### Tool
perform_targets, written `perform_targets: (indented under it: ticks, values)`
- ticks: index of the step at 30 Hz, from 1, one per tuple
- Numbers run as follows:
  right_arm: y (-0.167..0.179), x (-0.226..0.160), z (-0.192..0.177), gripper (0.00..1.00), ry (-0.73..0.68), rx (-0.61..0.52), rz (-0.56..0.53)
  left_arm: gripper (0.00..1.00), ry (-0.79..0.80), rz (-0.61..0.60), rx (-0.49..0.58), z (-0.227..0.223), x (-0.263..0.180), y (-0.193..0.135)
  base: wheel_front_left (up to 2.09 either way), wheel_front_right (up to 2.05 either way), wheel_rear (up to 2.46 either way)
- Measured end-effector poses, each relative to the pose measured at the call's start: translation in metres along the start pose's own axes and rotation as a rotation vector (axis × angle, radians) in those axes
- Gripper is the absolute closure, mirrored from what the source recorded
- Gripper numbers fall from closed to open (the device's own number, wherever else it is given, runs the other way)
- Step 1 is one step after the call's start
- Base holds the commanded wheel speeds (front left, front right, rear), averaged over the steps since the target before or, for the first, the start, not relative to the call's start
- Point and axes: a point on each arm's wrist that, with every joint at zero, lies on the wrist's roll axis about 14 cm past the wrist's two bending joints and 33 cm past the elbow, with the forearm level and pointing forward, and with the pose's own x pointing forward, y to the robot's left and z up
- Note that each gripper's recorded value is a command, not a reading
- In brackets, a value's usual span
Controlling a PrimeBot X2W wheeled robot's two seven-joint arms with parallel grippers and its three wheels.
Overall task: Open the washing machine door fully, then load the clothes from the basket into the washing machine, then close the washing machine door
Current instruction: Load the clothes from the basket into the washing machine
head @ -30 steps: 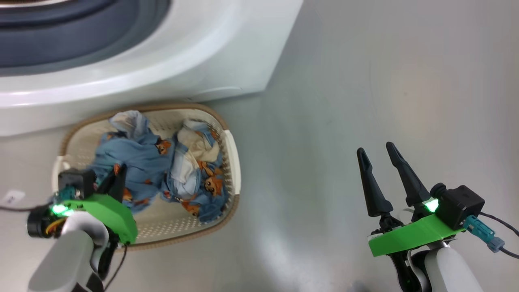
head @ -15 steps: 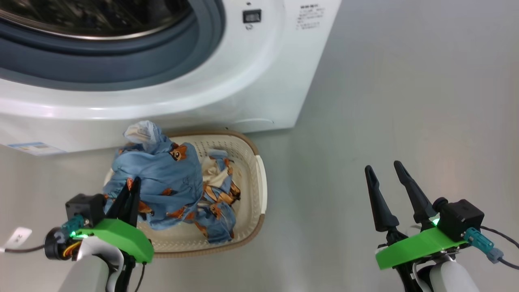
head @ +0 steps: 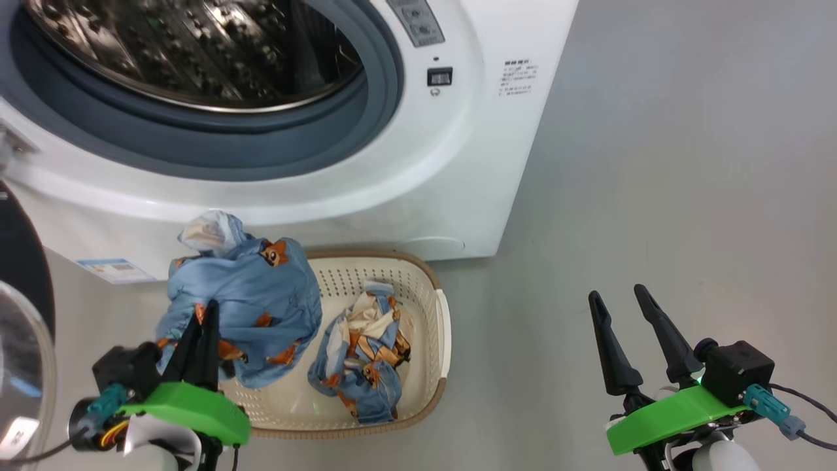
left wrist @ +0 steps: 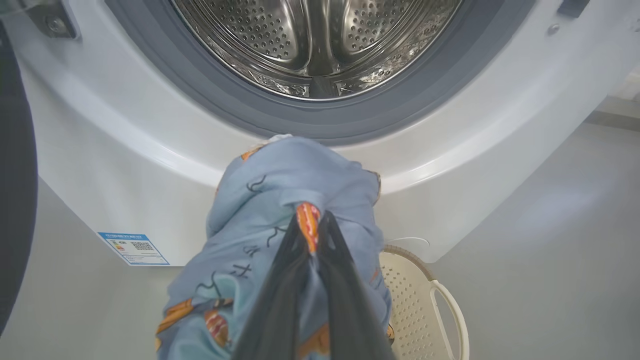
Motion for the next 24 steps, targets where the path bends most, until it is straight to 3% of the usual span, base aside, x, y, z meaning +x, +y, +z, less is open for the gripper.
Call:
perform_targets:
  ticks: [13, 24]
  values:
    - [0.003, -0.024, 0.022, 0.0, -0.052, -0.013, -0.003, 1.0, -0.18, -0.019, 0.025, 0.055, -0.029, -0.01, 0.0, 0.0, 0.0]
    - [0.004, -0.046, 0.045, 0.0, -0.116, -0.061, -0.009, 1.0, -0.237, -0.02, 0.027, 0.068, -0.056, -0.014, 0.0, 0.0, 0.0]
